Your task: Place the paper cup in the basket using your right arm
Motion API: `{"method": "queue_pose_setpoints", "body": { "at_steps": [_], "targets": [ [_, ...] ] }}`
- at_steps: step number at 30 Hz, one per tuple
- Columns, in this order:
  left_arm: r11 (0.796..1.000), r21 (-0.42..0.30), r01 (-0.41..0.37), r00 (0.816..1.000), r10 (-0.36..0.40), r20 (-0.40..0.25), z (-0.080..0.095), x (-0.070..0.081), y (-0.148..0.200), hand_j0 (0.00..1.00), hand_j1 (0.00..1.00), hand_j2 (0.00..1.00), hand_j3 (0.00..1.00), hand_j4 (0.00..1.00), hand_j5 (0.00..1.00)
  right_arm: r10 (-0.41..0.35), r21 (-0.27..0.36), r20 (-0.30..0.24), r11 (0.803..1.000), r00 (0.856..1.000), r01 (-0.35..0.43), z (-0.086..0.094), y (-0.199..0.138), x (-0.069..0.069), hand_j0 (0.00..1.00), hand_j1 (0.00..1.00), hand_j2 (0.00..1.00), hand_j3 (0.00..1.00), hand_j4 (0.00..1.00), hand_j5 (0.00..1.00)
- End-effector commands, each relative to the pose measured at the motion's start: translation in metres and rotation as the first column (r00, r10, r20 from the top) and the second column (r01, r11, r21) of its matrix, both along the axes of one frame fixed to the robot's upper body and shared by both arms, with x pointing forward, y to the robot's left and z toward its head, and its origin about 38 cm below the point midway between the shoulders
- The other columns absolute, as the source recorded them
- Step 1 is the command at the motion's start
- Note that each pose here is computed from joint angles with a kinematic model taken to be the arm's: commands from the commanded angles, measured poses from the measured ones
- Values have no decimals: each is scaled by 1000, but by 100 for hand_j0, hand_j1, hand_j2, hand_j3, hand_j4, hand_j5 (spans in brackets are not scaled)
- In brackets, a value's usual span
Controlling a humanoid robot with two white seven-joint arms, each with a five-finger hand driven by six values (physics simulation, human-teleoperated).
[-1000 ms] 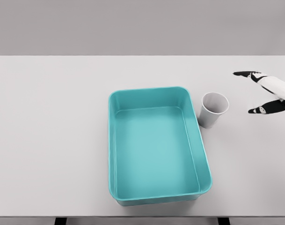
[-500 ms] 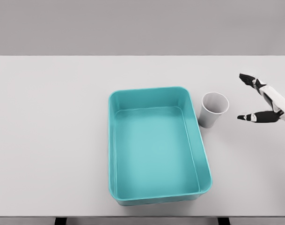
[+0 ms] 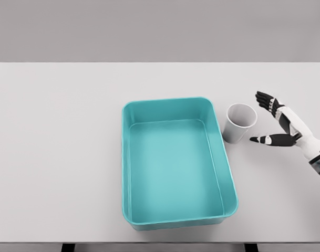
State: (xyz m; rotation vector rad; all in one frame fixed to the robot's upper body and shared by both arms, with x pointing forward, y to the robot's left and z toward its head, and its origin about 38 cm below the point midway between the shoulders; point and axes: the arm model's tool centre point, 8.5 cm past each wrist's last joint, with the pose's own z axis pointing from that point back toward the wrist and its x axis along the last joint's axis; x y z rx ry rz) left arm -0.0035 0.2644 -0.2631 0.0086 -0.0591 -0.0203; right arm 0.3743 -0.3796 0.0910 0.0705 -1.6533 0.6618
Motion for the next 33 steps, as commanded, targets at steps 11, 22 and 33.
{"method": "queue_pose_setpoints", "body": {
  "at_steps": [11, 22, 33],
  "targets": [
    [1000, 0, 0, 1000, 0, -1, 0, 0, 0, 100, 100, 100, 100, 100, 100, 14, 50, -13, 999, 1000, -13, -9, 17, -1, 100, 100, 100, 100, 100, 100],
    [1000, 0, 0, 1000, 0, -1, 0, 0, 0, 100, 100, 100, 100, 100, 100, 31, 80, -3, 996, 1000, -31, -10, 33, 4, 100, 100, 100, 100, 100, 100],
    [1000, 0, 0, 1000, 0, -1, 0, 0, 0, 100, 100, 100, 100, 100, 100, 52, 88, -5, 995, 999, -51, -12, 42, 3, 100, 100, 100, 100, 100, 100]
  ]
}}
